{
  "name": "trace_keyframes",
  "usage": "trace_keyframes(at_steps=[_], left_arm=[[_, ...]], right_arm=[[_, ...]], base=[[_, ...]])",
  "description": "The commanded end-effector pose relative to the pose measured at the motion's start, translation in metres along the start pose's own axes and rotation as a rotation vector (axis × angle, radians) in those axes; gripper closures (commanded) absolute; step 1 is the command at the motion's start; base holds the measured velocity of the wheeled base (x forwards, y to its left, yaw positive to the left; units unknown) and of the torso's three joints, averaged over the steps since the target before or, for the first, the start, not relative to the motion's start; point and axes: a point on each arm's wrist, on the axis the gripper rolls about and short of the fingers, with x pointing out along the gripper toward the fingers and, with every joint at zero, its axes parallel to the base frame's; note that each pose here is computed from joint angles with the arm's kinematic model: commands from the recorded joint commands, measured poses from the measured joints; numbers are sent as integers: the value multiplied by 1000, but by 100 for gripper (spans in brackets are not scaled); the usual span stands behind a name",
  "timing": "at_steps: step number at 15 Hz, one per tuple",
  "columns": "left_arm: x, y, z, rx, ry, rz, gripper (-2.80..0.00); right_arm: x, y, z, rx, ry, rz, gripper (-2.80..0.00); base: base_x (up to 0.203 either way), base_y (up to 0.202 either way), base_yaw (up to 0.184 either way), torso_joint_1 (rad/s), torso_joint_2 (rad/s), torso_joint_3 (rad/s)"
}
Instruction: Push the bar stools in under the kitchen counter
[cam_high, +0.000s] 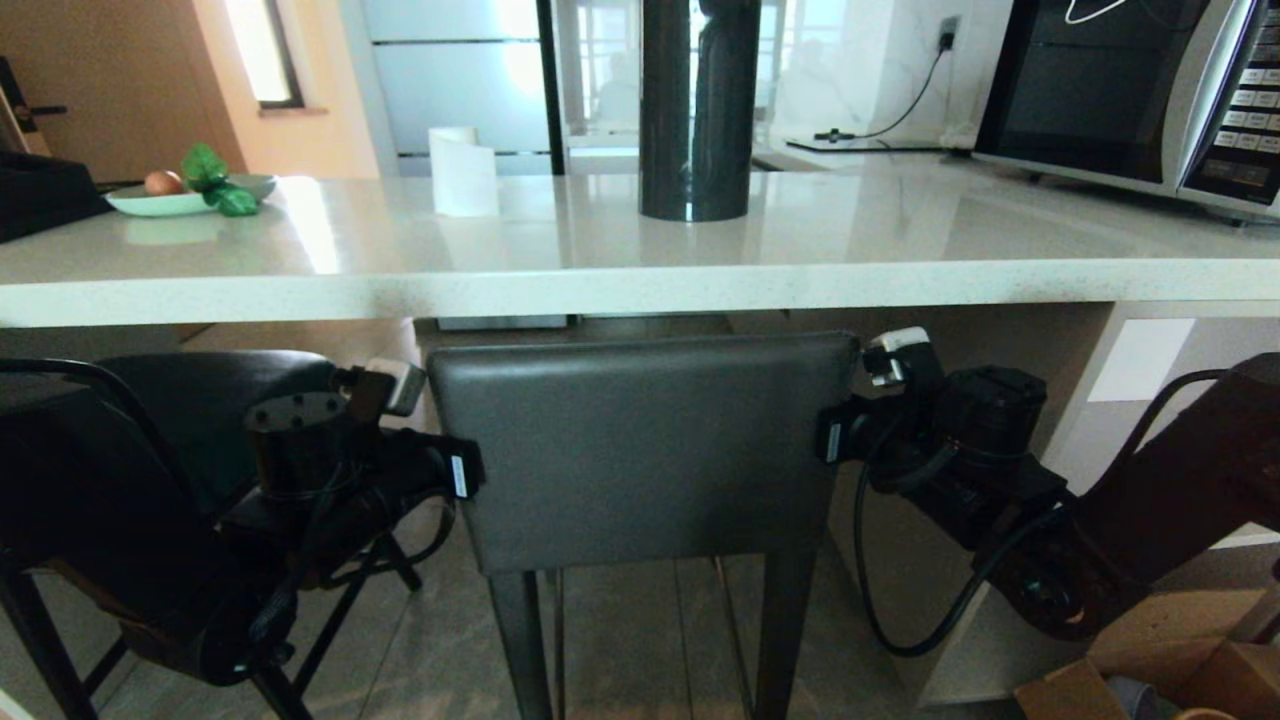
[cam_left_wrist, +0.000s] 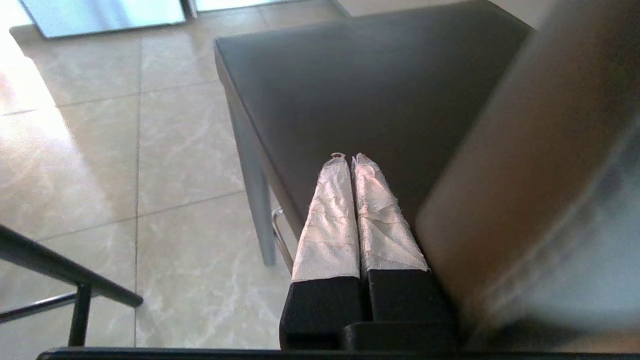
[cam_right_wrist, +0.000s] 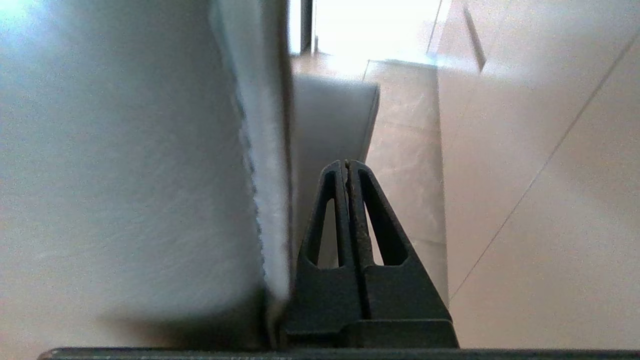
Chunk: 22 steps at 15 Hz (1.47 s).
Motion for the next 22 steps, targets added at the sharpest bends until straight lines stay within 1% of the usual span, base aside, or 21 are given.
trace_keyframes(at_steps=[1,4,5,7,8,9,10,11,12,13,14,16,17,19,20,22], left_arm=[[-9,7,6,-5,-17,42,0],[-18,9,4,-9,-2,54,0],[-15,10,3,-8,-2,58,0],[-11,9,10,-3,-34,57,0],[-13,12,11,-7,-34,61,0],[-17,20,8,-13,-22,87,0],[-24,28,1,-20,10,103,0],[-36,34,-4,-30,36,96,0],[-50,36,-2,-36,37,82,0],[-65,36,3,-48,25,67,0],[-79,34,12,-65,-10,56,0],[-108,26,37,-105,-122,33,0],[-124,21,48,-115,-172,18,0],[-154,8,62,-122,-238,-22,0],[-170,2,68,-124,-256,-39,0],[-201,-8,75,-132,-254,-61,0]], right_arm=[[-11,-5,8,3,-14,-24,0],[-26,-7,19,7,-33,-28,0],[-29,-7,19,7,-28,-29,0],[-33,-8,21,8,-30,-30,0],[-36,-8,20,7,-24,-30,0],[-41,-9,19,8,-15,-29,0],[-47,-9,18,14,-4,-30,0],[-55,-10,16,31,14,-33,0],[-65,-12,14,51,28,-40,0],[-77,-13,16,74,25,-58,0],[-90,-15,19,94,8,-86,0],[-116,-19,34,114,-53,-129,0],[-130,-20,42,120,-88,-140,0],[-158,-24,58,128,-150,-165,0],[-171,-25,65,131,-172,-175,0],[-200,-28,79,134,-193,-188,0]], base=[[0,0,0,0,0,0],[0,0,0,0,0,0],[0,0,0,0,0,0],[0,0,0,0,0,0],[0,0,0,0,0,0],[0,0,0,0,0,0],[0,0,0,0,0,0],[0,0,0,0,0,0],[0,0,0,0,0,0],[0,0,0,0,0,0],[0,0,0,0,0,0],[0,0,0,0,0,0],[0,0,0,0,0,0],[0,0,0,0,0,0],[0,0,0,0,0,0],[0,0,0,0,0,0]])
